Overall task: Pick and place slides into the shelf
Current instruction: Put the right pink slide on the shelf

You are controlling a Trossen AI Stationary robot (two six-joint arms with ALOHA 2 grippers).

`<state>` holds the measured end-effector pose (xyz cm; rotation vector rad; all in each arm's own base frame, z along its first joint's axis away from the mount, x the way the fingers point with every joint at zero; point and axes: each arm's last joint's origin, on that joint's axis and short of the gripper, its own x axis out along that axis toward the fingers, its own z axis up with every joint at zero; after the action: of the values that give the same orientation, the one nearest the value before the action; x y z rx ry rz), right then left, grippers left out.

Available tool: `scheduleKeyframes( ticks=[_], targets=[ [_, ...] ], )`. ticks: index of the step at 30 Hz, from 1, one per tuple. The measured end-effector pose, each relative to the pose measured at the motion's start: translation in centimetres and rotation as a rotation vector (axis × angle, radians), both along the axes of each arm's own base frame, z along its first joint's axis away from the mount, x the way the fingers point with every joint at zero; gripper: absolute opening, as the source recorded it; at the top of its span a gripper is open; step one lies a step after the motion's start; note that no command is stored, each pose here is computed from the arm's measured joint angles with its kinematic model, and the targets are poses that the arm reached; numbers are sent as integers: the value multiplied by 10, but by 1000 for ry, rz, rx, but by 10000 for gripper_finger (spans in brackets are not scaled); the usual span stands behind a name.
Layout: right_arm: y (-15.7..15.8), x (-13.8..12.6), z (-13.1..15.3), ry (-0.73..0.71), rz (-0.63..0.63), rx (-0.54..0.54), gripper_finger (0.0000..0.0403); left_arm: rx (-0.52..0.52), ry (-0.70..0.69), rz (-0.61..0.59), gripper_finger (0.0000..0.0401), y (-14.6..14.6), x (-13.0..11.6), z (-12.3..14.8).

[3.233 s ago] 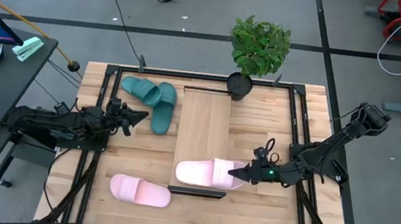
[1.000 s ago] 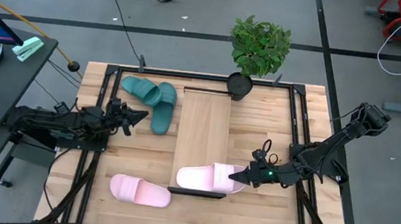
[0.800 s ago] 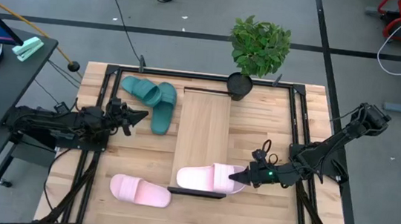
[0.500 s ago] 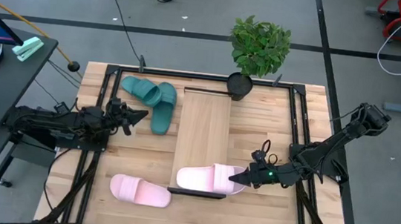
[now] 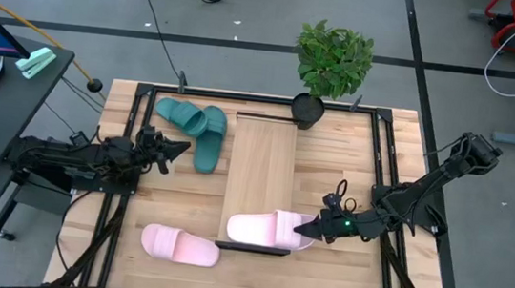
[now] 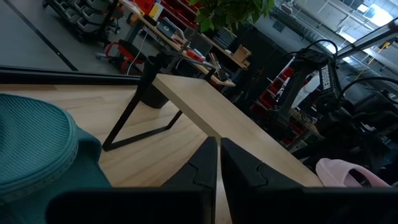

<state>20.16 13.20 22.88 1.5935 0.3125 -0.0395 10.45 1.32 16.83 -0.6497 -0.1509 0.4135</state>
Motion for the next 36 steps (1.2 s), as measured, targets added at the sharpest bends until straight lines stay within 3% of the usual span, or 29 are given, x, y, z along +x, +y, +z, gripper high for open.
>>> scheduleKeyframes(
  ticks=[10, 36],
  targets=[
    [-1, 1, 0, 3, 13, 5, 161, 0, 0, 0, 16, 0, 0, 0],
    [-4, 6, 4, 18, 56, 16, 158, 0, 0, 10, 27, 0, 0, 0]
  ],
)
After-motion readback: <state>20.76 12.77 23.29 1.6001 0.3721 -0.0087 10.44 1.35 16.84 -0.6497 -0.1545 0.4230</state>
